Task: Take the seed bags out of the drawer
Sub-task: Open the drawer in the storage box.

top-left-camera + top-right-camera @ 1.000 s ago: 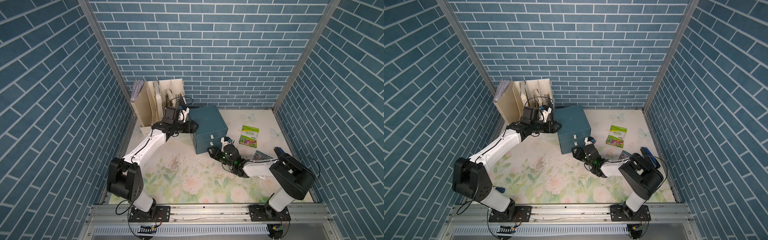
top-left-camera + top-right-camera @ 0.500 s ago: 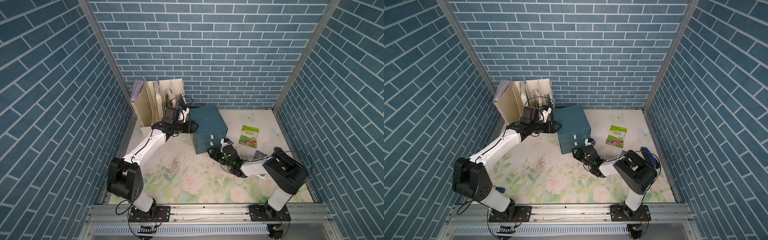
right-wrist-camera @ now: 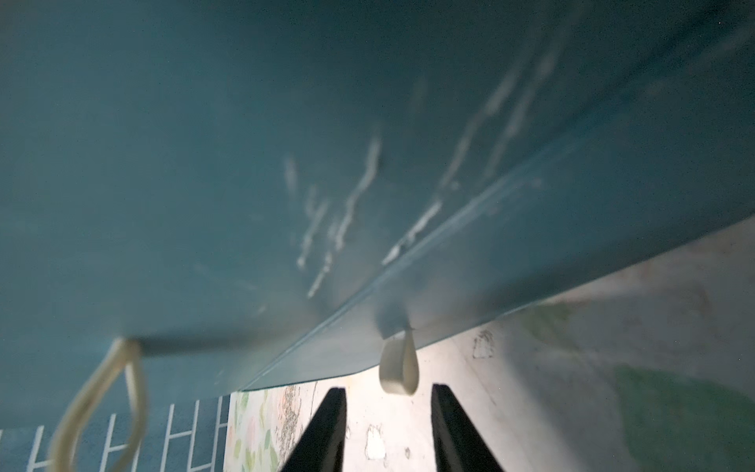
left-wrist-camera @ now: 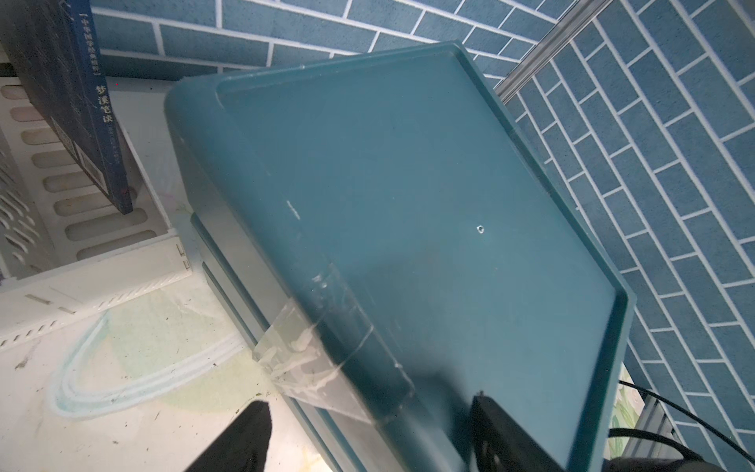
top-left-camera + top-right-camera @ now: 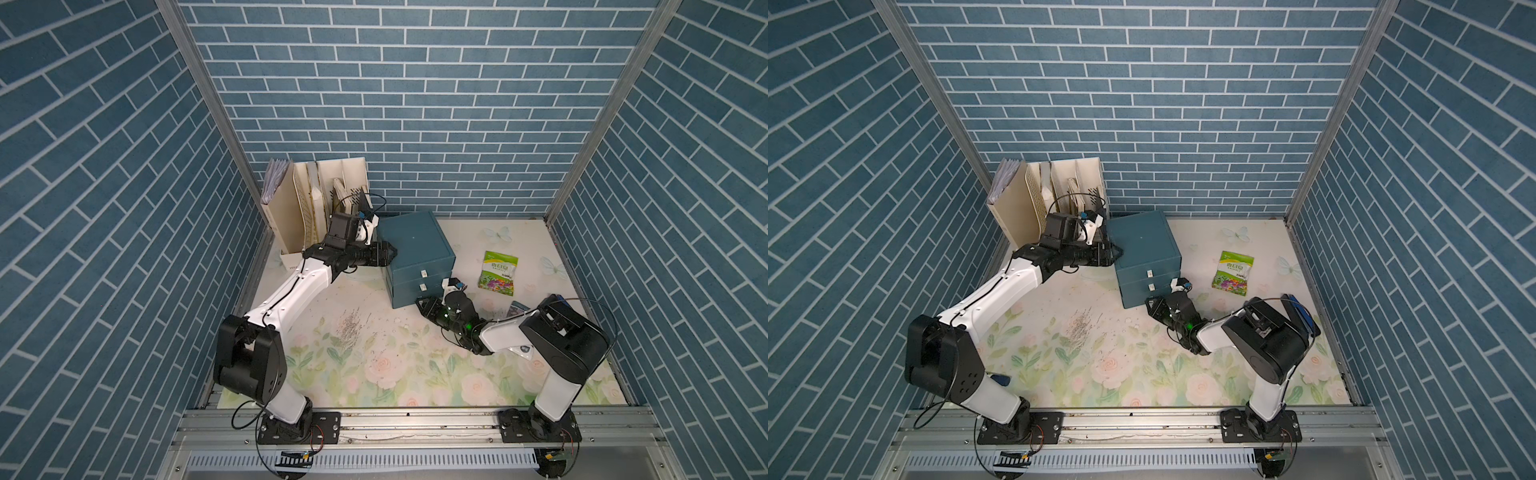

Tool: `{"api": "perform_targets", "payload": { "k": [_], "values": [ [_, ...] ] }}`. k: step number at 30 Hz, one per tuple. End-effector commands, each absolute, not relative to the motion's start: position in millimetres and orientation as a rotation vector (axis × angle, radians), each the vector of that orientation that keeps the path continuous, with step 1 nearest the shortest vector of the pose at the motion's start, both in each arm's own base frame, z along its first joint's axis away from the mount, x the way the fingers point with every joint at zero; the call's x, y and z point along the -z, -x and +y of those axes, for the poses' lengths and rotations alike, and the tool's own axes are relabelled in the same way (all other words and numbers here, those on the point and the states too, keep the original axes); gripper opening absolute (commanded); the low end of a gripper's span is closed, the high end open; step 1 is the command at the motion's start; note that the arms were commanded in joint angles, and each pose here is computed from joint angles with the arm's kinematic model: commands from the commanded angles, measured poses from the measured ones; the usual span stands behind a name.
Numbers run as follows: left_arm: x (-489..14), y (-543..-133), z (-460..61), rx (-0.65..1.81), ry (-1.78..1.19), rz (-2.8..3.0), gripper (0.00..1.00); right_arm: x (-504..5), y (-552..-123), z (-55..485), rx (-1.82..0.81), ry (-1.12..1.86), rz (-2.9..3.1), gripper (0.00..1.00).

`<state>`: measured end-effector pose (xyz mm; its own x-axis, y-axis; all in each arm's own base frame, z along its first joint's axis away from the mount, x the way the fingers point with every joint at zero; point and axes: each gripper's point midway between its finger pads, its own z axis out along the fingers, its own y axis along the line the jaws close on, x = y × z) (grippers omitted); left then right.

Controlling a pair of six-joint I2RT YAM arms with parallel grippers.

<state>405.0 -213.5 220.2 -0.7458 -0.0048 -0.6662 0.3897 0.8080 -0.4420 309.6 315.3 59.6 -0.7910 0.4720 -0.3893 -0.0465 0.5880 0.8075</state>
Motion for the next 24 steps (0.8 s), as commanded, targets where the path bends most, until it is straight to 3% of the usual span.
{"api": "perform_targets", "payload": {
  "k": [1, 21, 24],
  "values": [
    [-151, -380, -185, 0.618, -0.24, 2.58, 0.8, -62, -318, 314, -1.167, -0.364, 2.2, 0.33],
    [-151, -378, -184, 0.613, -0.242, 2.581, 0.81, -65, -329, 315, -1.169, -0.403, 2.171, 0.18],
    [-151, -379, -184, 0.615, -0.243, 2.578, 0.81, -65, -331, 316, -1.171, -0.405, 2.169, 0.12]
  ]
}}
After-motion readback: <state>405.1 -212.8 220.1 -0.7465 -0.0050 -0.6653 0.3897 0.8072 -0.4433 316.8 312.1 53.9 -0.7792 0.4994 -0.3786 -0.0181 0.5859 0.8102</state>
